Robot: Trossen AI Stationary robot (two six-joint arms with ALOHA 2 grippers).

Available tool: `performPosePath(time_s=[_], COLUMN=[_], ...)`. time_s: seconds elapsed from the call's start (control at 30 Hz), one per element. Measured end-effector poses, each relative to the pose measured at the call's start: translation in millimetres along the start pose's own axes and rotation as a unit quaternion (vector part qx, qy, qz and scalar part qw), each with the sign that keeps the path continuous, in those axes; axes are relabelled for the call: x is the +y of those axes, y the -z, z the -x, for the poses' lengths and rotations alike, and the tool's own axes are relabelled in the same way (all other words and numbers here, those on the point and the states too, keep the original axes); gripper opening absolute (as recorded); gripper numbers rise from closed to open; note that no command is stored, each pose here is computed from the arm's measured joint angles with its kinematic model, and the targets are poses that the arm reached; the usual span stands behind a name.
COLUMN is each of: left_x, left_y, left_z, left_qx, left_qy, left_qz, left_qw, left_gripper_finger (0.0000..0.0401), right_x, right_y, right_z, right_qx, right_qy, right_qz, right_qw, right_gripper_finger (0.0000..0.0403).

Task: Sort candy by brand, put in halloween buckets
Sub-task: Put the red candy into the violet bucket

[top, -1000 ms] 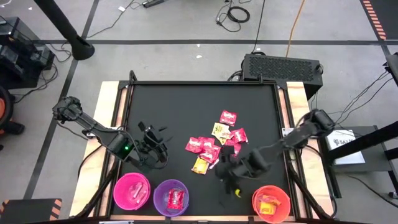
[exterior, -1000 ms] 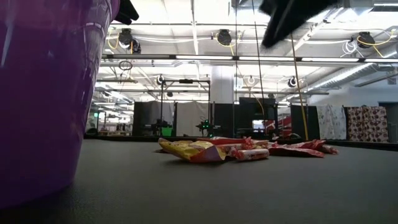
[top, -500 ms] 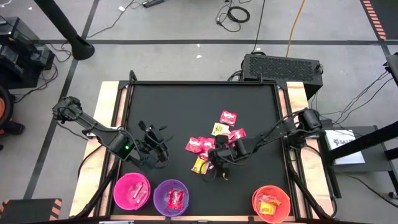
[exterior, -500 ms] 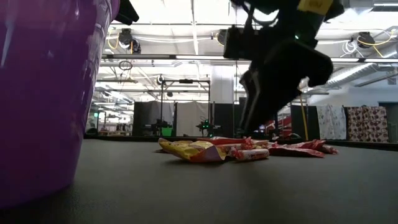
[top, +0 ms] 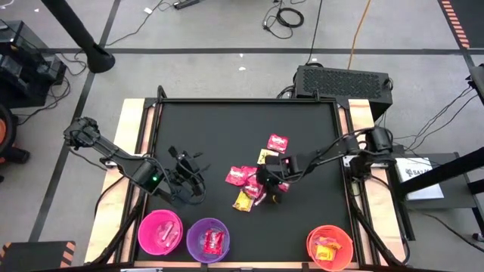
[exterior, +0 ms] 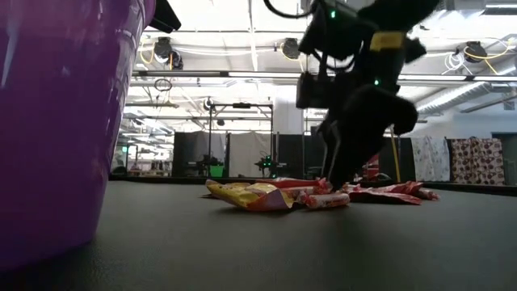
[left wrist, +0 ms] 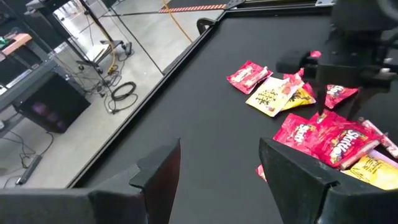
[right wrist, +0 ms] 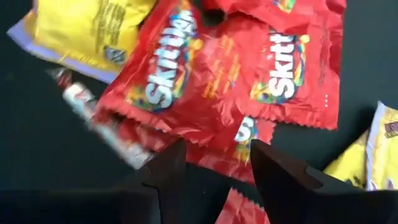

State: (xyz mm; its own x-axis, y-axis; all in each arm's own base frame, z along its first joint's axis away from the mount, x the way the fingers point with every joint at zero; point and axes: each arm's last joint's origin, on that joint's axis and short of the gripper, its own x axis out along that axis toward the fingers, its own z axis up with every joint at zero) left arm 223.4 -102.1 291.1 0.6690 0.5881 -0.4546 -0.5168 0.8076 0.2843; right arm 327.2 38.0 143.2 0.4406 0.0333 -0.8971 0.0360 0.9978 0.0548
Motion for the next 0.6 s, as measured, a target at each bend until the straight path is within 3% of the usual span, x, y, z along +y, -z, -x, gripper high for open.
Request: performPosePath(time_s=[0.33,0.6], left_x=[0.1,2.7], left_y=[-0.1,-1.5], left_z=[-0.2,-4.2], left_qx=[0.0,0.003], left_qy=[0.0,-0.009], left_qz=[0.001,0.009], left_qw=[1.0,1.0], left_gripper_finger=[0.0226,0.0226], right_x=[-12.2,-25.7], right_y=[4.3,0.9], right_z=[-6.9,-6.3], right_qx=[-0.021,-0.028], right_qy=[-0.094,-0.114], right_qz=[-0.034,-0.07], right_qw=[0.995,0.991], right_gripper_finger=[0.0171,0.0171])
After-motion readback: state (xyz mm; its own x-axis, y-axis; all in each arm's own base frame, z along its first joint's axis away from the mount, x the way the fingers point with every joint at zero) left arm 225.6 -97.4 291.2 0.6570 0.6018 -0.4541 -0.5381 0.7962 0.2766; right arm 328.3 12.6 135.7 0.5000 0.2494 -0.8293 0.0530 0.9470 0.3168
